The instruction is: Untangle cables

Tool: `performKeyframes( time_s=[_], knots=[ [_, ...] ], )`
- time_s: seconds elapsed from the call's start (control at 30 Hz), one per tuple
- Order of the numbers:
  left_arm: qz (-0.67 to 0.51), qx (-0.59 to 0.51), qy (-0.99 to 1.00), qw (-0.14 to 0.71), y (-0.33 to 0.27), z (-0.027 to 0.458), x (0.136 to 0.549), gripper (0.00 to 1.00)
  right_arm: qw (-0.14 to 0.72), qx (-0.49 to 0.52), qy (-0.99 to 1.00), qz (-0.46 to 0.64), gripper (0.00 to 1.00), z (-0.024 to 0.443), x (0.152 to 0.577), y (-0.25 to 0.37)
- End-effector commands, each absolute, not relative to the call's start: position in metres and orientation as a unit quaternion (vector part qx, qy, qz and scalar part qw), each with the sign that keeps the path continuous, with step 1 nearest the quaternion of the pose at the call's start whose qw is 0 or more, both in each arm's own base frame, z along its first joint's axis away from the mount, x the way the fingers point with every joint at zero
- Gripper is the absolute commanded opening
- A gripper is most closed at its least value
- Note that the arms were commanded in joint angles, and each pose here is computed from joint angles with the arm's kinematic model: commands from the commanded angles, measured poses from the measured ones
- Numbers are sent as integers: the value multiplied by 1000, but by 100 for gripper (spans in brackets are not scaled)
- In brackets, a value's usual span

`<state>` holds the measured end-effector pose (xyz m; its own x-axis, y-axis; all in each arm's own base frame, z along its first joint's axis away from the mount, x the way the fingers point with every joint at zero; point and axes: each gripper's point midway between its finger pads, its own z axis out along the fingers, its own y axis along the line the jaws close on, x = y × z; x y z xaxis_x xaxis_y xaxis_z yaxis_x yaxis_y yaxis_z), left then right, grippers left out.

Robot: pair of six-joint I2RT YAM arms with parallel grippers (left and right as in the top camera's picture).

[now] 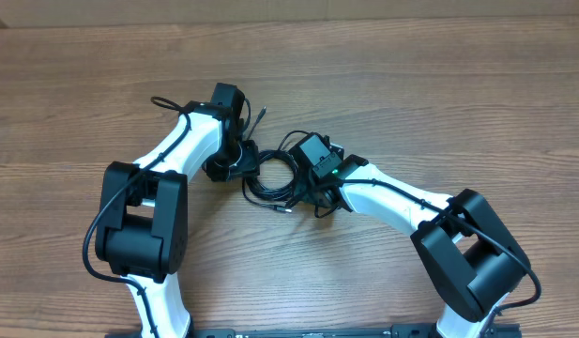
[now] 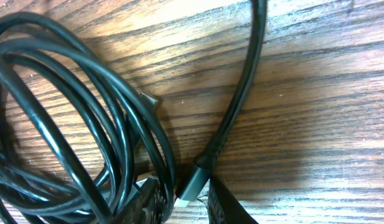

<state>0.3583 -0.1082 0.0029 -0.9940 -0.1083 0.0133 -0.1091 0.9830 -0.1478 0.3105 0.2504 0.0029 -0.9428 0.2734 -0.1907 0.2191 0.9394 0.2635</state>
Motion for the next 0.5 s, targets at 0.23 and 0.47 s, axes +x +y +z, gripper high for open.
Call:
performKeyframes(
  time_s=[0.23,0.47],
  knots=[
    [224,-18,-974,40,-124,22,350,58,126,129,977,110,22,7,310,243],
    [224,9,-972,66,-112,20,338,47,128,129,977,111,23,8,311,244]
  ],
)
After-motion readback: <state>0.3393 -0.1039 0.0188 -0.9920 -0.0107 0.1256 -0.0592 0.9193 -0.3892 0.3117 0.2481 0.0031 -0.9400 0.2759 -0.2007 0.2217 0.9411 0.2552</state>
